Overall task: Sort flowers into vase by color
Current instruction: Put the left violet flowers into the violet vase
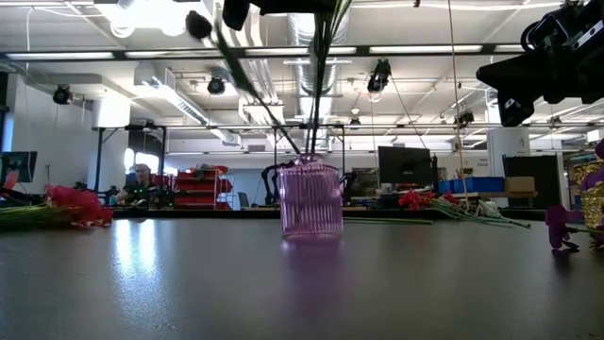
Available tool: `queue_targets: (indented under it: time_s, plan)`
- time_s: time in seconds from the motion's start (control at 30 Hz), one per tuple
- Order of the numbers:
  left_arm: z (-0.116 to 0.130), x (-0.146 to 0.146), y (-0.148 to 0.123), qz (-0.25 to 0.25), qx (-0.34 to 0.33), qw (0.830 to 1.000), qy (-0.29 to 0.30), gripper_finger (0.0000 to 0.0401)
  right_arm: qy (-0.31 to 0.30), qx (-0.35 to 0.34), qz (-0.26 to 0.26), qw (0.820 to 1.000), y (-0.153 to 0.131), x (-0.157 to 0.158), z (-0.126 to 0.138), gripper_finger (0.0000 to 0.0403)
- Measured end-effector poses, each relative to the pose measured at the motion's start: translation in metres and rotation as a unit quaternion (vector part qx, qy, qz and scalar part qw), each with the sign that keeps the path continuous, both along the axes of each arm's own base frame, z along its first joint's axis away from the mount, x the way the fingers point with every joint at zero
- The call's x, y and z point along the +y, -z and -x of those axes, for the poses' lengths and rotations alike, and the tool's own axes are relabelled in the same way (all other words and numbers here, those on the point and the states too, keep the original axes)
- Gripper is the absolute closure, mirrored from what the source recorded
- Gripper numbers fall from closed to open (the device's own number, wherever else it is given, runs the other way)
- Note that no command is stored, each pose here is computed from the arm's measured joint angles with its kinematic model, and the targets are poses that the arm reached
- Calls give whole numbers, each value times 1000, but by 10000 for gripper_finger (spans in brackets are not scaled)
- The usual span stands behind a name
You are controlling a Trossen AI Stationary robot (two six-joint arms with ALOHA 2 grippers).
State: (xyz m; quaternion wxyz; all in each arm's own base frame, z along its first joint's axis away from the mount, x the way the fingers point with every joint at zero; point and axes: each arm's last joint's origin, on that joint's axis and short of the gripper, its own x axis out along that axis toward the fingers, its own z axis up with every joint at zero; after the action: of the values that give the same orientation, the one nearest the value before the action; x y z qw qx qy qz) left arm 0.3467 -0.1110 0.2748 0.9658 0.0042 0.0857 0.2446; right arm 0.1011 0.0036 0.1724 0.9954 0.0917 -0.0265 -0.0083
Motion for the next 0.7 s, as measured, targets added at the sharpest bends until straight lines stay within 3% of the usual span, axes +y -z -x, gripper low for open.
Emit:
queue_targets:
  time_s: [0.47, 0.7]
  plan:
    - [0, 0, 0, 8, -3, 1000, -2, 392, 0, 0, 0, 1000, 0, 0, 0, 390]
    - [2, 6, 8, 32, 9, 998, -45, 392, 0, 0, 0, 1000, 0, 0, 0, 390]
